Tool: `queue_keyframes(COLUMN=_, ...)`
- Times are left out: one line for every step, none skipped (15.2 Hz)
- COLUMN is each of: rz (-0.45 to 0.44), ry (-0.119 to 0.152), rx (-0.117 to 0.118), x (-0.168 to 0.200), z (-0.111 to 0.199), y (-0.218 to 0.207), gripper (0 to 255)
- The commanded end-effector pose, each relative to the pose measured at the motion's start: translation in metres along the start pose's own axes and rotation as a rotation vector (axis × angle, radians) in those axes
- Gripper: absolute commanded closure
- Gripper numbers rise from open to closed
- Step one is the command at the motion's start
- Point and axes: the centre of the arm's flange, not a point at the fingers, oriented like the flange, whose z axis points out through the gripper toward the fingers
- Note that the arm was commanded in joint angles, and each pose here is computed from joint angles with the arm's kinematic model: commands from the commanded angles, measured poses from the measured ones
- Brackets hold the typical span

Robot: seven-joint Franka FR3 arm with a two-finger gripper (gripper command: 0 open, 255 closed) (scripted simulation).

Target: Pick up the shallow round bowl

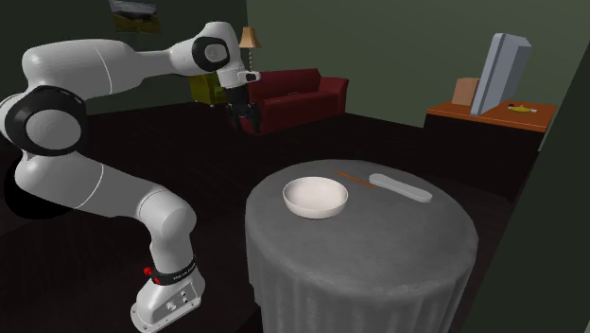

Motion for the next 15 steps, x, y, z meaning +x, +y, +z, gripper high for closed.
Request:
queue_keyframes(rz=0.000, ry=0.000, rx=0.000, x=0.000, z=0.000, y=0.000, gripper=0)
queue_keyframes(rz=0.001, ry=0.001, rx=-0.003, x=-0.001, z=0.006, y=0.011, gripper=0)
queue_keyframes(rz=0.002, ry=0.001, rx=-0.006, x=-0.003, z=0.013, y=0.022, gripper=0)
queue_keyframes(rz=0.003, ry=0.002, rx=-0.009, x=-0.004, z=0.019, y=0.033, gripper=0)
queue_keyframes(rz=0.004, ry=0.003, rx=-0.013, x=-0.006, z=0.025, y=0.044, gripper=0)
queue_keyframes(rz=0.005, ry=0.003, rx=-0.016, x=-0.007, z=0.032, y=0.055, gripper=0)
queue_keyframes(rz=0.006, ry=0.004, rx=-0.019, x=-0.009, z=0.038, y=0.066, gripper=0)
queue_keyframes(rz=0.008, ry=0.004, rx=-0.022, x=-0.010, z=0.044, y=0.077, gripper=0)
queue_keyframes(rz=0.009, ry=0.005, rx=-0.025, x=-0.012, z=0.050, y=0.088, gripper=0)
queue_keyframes(rz=0.010, ry=0.006, rx=-0.028, x=-0.013, z=0.056, y=0.099, gripper=0)
queue_keyframes(rz=0.011, ry=0.006, rx=-0.032, x=-0.015, z=0.062, y=0.111, gripper=0)
queue_keyframes(rz=0.012, ry=0.007, rx=-0.035, x=-0.016, z=0.068, y=0.122, gripper=0)
queue_keyframes(rz=0.013, ry=0.008, rx=-0.038, x=-0.018, z=0.074, y=0.133, gripper=0)
queue_keyframes(rz=0.014, ry=0.008, rx=-0.041, x=-0.020, z=0.080, y=0.144, gripper=0)
queue_keyframes(rz=0.015, ry=0.009, rx=-0.044, x=-0.021, z=0.086, y=0.155, gripper=0)
